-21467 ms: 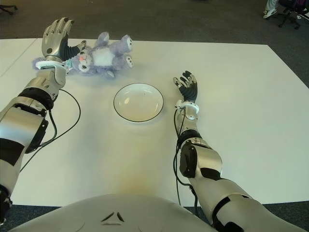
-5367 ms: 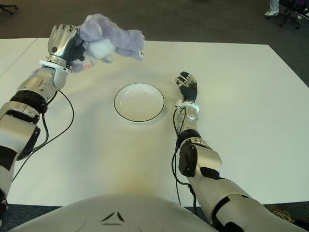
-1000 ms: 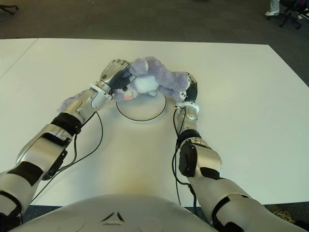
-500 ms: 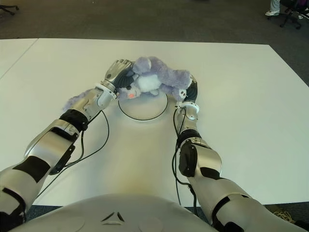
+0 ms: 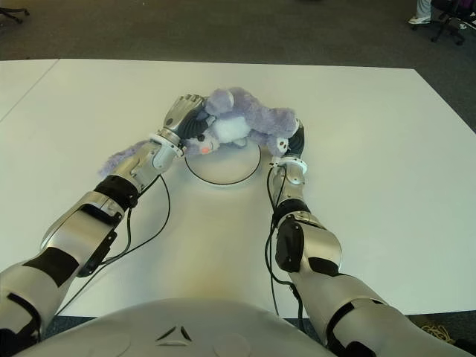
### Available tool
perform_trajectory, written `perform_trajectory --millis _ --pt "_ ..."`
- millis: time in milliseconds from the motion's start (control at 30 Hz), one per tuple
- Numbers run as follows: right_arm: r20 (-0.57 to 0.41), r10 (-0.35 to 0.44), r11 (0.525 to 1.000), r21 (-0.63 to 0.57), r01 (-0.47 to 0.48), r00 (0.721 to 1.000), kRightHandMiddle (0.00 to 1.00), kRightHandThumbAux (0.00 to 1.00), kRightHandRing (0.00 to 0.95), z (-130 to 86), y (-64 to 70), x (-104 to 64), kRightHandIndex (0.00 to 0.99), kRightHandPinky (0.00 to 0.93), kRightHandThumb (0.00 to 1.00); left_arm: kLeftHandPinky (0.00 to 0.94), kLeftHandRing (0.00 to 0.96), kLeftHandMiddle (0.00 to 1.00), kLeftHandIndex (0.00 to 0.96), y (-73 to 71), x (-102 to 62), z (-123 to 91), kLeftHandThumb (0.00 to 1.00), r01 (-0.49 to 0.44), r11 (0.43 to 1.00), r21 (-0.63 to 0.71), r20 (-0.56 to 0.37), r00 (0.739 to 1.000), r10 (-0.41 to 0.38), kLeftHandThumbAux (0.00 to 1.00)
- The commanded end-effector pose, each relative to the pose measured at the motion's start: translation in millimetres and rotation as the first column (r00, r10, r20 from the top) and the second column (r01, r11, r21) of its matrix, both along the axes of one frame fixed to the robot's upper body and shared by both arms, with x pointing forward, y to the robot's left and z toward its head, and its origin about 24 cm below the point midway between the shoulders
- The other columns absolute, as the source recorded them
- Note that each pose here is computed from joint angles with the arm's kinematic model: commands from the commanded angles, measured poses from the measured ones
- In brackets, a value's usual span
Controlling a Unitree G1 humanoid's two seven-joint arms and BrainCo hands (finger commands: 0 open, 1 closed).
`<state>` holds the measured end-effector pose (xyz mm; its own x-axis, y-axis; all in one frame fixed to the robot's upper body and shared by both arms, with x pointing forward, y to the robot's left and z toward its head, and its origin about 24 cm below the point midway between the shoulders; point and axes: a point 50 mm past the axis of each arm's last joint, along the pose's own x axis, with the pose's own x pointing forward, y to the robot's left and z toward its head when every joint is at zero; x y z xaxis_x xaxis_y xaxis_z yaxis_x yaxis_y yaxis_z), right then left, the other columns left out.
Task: Put the doll into the plate.
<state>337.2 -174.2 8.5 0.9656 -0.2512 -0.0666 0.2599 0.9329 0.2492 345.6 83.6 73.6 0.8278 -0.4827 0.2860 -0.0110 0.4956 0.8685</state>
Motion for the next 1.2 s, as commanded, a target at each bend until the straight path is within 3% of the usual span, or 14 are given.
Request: perform_trajectory --millis 33,367,767,1200 --pt "-0.47 0.024 0.986 0.157 0.057 0.882 0.236 0.865 0.221 -106.7 19.0 -91.5 0.269 0.213 0.478 0.886 0.912 0.975 0.436 -2.4 -28.8 -44.1 0.731 0.071 0.996 0.057 -0.156 0.986 -0.062 0.701" --pt "-0.47 0.019 0.988 0.144 0.055 0.883 0.234 0.867 0.218 -106.6 20.0 -91.9 0.281 0.217 0.474 0.883 0.925 0.998 0.437 6.1 -53.6 -52.6 0.733 0.106 0.991 0.081 -0.122 0.988 -0.096 0.7" --pt "-0.472 0.019 0.989 0.136 0.052 0.881 0.238 0.859 0.223 -106.3 21.1 -91.4 0.283 0.223 0.487 0.894 0.937 0.998 0.436 11.8 -79.5 -39.0 0.733 0.155 0.985 0.075 -0.093 0.985 -0.148 0.7" --pt "-0.479 0.018 0.991 0.126 0.049 0.878 0.237 0.867 0.223 -106.4 21.3 -91.2 0.28 0.215 0.466 0.896 0.93 0.998 0.437 14.0 -88.4 -37.4 0.734 0.179 0.979 0.099 -0.094 0.981 -0.169 0.7"
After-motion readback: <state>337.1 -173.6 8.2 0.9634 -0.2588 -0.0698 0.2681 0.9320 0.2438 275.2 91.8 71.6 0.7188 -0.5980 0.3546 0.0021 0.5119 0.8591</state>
